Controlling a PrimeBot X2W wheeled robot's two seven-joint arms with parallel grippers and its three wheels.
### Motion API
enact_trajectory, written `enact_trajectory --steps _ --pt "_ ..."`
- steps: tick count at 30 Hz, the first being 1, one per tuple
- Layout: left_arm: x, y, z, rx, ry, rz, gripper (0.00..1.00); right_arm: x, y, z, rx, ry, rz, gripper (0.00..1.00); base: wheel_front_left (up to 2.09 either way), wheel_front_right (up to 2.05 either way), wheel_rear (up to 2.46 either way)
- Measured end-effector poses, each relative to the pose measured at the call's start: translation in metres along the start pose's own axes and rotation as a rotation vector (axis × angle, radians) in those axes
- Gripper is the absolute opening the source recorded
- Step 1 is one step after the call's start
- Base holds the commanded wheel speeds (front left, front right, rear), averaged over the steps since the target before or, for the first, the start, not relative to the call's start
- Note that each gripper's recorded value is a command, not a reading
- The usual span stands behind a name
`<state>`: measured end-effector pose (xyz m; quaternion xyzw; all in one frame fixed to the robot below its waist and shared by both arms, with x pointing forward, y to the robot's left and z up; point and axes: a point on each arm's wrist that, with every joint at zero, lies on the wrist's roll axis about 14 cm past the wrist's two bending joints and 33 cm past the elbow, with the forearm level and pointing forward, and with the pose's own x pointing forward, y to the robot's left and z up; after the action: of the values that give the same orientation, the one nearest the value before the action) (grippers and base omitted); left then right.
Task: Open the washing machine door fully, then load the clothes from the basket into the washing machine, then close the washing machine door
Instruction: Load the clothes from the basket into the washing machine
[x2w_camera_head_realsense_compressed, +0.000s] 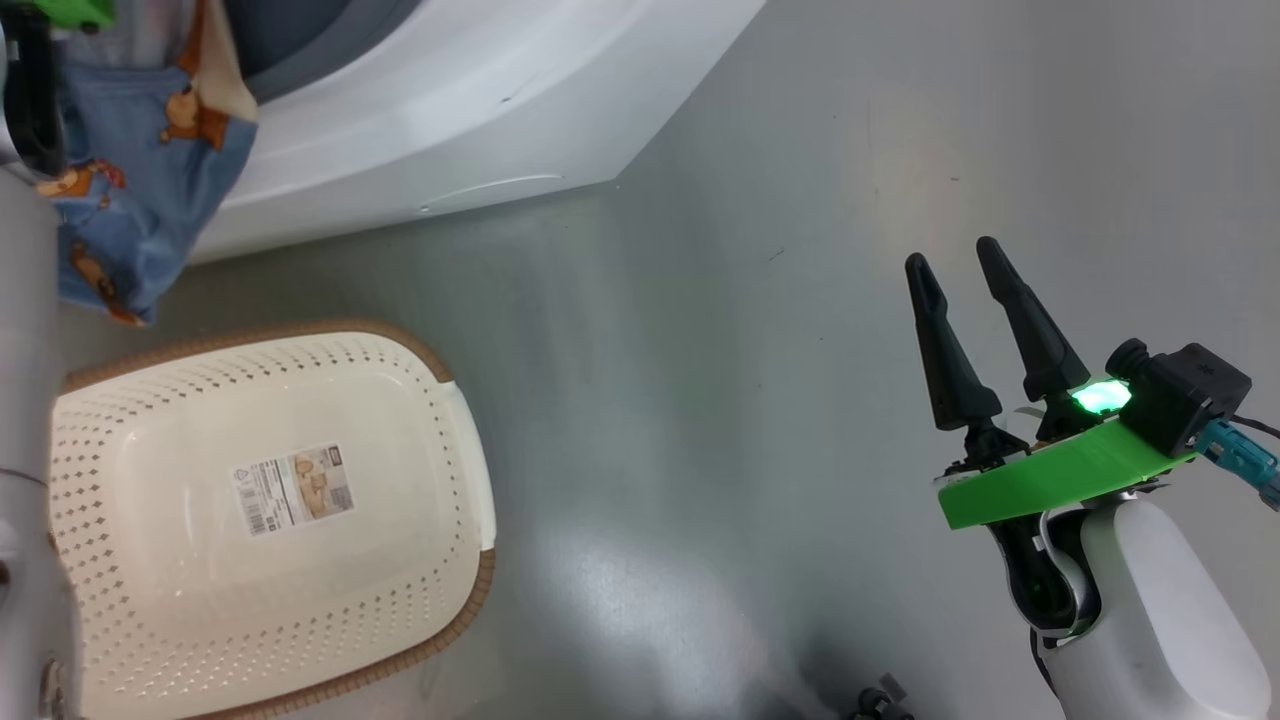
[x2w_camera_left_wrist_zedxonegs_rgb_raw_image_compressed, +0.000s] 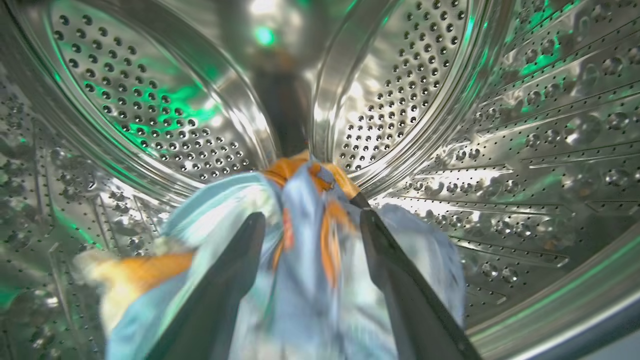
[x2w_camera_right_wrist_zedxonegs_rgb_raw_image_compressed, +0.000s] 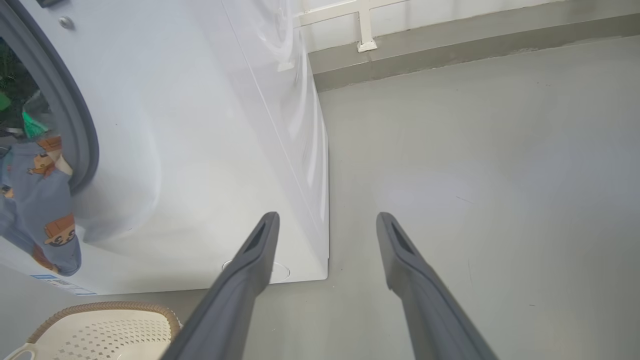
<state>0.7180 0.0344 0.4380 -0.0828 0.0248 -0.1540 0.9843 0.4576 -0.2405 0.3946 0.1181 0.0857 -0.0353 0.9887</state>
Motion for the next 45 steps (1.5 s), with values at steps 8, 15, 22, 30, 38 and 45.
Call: enact_trajectory --steps 8,15,22,30,38,45 --pt "-0.005 0.004 0.005 0.030 0.002 -0.010 1.00 0.003 0.006 0.000 0.009 -0.004 0.017 1.00 0.00 0.00 0.00" --pt "-0.015 0.001 0.010 0.022 -0.007 -0.018 1.00 0.005 0.012 0.003 0.017 -0.015 0.034 1.00 0.00 0.00 0.00" --pt "-0.034 -0.003 0.011 0.029 -0.029 -0.039 1.00 0.008 0.020 0.007 0.025 -0.028 0.054 1.00 0.00 0.00 0.00" --pt "-0.066 -0.001 0.004 0.020 -0.037 -0.039 1.00 0.009 0.027 0.015 0.030 -0.048 0.075 1.00 0.00 0.00 0.00" --pt "-0.095 -0.002 0.008 0.001 -0.072 -0.032 1.00 0.009 0.033 0.021 0.034 -0.063 0.093 1.00 0.00 0.00 0.00" --pt "-0.131 0.002 0.002 -0.007 -0.082 -0.020 1.00 0.008 0.036 0.026 0.035 -0.074 0.100 1.00 0.00 0.00 0.00"
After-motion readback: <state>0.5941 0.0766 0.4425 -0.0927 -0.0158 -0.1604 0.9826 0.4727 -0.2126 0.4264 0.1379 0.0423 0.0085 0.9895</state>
